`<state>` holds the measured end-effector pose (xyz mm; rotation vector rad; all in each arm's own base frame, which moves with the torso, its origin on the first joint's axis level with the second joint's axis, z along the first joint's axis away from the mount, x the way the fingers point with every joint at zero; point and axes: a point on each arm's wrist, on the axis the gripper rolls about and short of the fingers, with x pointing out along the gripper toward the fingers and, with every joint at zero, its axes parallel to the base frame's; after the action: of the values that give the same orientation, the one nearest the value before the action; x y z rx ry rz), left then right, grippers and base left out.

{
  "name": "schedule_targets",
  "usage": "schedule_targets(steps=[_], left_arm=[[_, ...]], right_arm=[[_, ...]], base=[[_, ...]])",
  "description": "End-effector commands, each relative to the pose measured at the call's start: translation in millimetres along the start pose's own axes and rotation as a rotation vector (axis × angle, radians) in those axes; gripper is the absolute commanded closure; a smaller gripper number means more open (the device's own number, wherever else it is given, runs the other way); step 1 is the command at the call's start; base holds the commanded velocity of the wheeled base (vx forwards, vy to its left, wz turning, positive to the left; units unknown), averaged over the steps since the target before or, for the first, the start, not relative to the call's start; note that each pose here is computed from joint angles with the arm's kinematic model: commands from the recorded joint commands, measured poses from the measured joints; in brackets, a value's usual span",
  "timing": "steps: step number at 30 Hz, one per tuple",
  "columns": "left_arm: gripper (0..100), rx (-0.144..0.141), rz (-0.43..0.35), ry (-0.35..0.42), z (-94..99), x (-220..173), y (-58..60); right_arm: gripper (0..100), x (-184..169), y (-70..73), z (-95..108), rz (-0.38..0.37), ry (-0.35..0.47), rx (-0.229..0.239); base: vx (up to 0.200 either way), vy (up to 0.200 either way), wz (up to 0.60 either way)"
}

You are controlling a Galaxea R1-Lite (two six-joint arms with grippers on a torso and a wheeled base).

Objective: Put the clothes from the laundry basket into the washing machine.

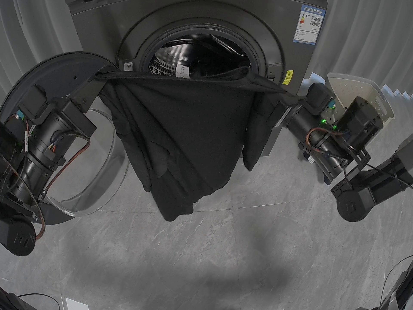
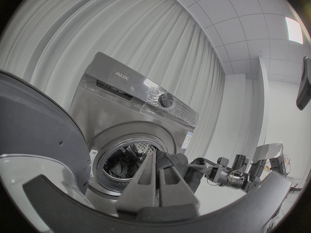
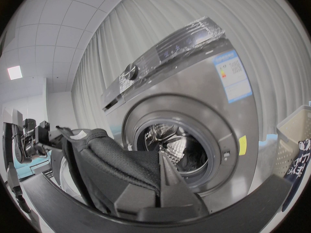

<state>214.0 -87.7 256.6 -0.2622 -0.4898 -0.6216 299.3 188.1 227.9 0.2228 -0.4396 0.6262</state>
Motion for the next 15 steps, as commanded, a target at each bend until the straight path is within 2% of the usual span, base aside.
schedule_targets(steps=[1,5,15], left_arm=[[100,0.004,0.006,-0.003,7.1,-4,-1.0],[100,0.002,0.008,0.006,7.5,-6,-1.4],[100,0.002,0.002,-0.005,9.1,-2,-1.6]], right_arm=[[100,1,-1.8,27,-0.013,-0.080,-0.007],[100,0,1.3,45,-0.045,-0.131,0.007],[100,3,6.2,55,-0.039,-0.158,0.016]], base=[[0.000,0.000,0.00],[0.000,0.000,0.00],[0.000,0.000,0.00]])
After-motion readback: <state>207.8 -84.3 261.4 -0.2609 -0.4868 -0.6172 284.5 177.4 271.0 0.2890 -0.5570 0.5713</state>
